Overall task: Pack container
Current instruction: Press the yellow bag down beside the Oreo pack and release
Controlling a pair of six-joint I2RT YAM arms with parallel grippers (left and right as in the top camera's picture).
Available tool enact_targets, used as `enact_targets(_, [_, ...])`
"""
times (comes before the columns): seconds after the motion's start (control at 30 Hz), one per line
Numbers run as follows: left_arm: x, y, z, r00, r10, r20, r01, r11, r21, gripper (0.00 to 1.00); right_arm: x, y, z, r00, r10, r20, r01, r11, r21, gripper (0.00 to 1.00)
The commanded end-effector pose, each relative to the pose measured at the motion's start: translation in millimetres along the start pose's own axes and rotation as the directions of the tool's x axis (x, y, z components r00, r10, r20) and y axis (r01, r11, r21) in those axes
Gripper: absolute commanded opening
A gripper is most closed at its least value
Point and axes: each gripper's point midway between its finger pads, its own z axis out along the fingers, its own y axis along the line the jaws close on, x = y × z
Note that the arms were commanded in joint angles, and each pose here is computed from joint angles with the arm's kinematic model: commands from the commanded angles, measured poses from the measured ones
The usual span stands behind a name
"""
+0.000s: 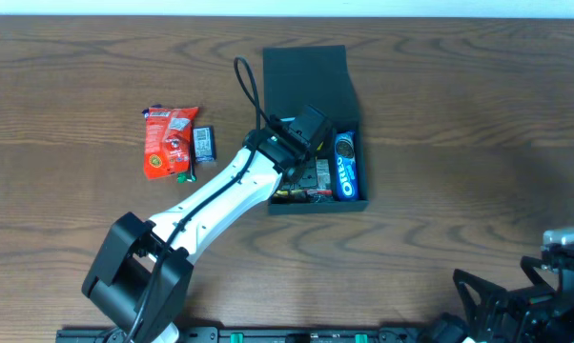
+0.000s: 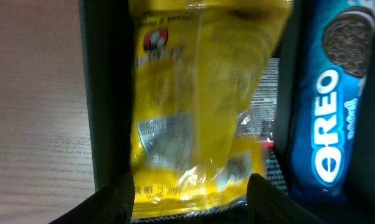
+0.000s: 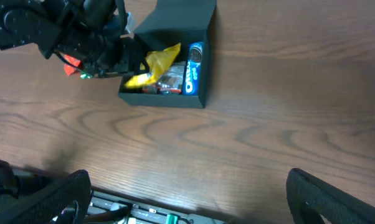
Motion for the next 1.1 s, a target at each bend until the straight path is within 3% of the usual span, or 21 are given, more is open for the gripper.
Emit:
enact_targets(0.0, [-13, -12, -14, 0.998, 0.048, 0.027, -0.048, 0.999, 0.019, 0.59, 1, -1, -1, 1.000, 0.019, 0.003, -0.019, 1.000, 0.002, 0.99])
enact_targets(0.17, [-25, -20, -27, 0.997, 0.050, 0.059, -0.052, 0.998, 0.038, 0.59, 1, -1, -1, 1.000, 0.019, 0.001, -0.019, 1.000, 0.001, 0.99])
enact_targets(0.23, [-26, -21, -27, 0.997, 0.047, 0.062, -0.049, 0.998, 0.040, 0.55, 2, 0, -1, 1.000, 0.019, -0.001, -0.019, 1.000, -0.004, 0.99])
enact_targets(0.27, [-26, -21, -26, 0.997, 0.047, 0.064, -0.050, 0.998, 0.040, 0.46, 2, 0, -1, 1.000, 0.019, -0.002, -0.019, 1.000, -0.004, 0.99])
enact_targets(0.3, [-26, -20, -25, 0.997, 0.046, 0.067, -0.049, 0.998, 0.037, 0.28, 2, 0, -1, 1.000, 0.019, -0.002, -0.019, 1.000, -0.004, 0.99])
enact_targets(0.37, [-28, -17, -23, 0.996, 0.046, 0.078, -0.048, 0.999, 0.018, 0.09, 2, 0, -1, 1.000, 0.019, -0.002, -0.019, 1.000, -0.004, 0.99])
enact_targets(0.4, [-28, -15, -22, 0.995, 0.046, 0.083, -0.047, 0.999, 0.012, 0.06, 2, 0, -1, 1.000, 0.019, -0.002, -0.019, 1.000, -0.004, 0.99])
enact_targets(0.87, [-13, -1, 21, 0.997, 0.053, 0.058, -0.051, 0.998, -0.028, 0.06, 3, 2, -1, 1.000, 0.019, -0.011, -0.019, 1.000, -0.017, 0.99])
enact_targets(1.07, [2, 3, 57, 0.998, 0.060, -0.026, -0.061, 0.996, -0.059, 0.06, 3, 2, -1, 1.000, 0.026, -0.013, -0.027, 0.999, -0.020, 0.99])
